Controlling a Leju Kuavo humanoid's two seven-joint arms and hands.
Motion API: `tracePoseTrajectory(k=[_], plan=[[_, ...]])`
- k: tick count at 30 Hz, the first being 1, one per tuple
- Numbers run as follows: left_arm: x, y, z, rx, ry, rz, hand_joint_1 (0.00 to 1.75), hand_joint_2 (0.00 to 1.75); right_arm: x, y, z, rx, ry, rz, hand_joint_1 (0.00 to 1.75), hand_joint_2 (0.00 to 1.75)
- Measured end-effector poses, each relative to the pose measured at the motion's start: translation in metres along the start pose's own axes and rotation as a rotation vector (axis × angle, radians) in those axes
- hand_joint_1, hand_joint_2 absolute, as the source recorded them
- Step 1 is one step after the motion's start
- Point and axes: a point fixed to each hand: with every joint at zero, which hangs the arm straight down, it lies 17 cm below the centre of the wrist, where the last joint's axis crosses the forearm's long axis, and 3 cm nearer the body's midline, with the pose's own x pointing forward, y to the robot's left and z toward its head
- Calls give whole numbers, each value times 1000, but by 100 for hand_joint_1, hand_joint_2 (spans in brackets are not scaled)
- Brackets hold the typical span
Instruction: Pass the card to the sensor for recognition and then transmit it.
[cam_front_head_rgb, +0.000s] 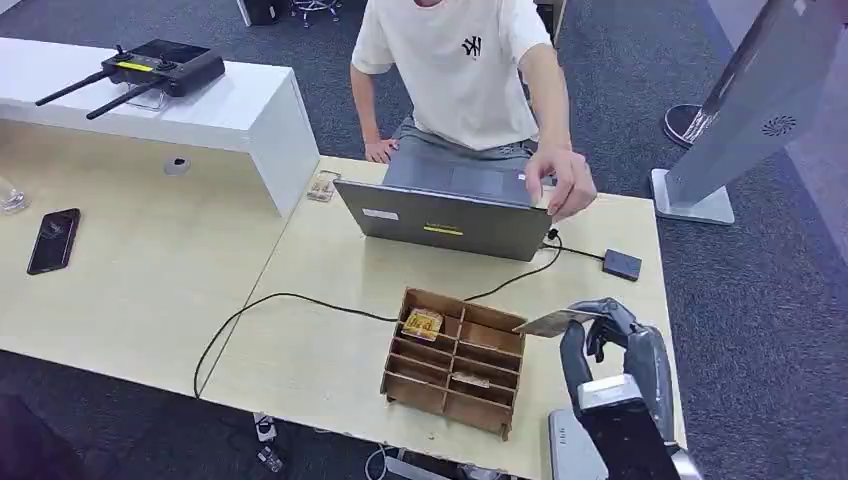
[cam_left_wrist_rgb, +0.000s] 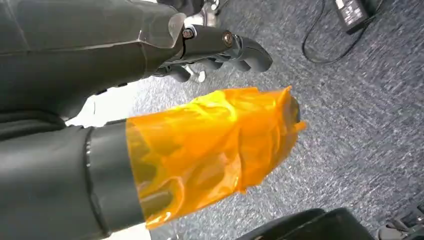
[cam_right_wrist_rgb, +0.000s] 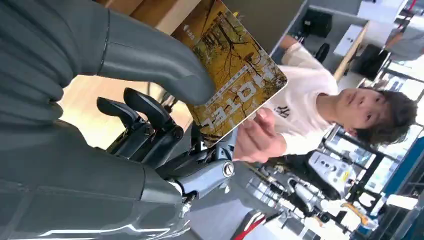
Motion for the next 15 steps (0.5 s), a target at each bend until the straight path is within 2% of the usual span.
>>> tracePoseTrajectory(k=[5,15], plan=[[6,7,-1,1,-7,-43,0,0,7,5,-36,8,-3,4,175,175],[12,15,-1,6,-15,-101,0,0,-3,10,-86,2,53,73,175,175]])
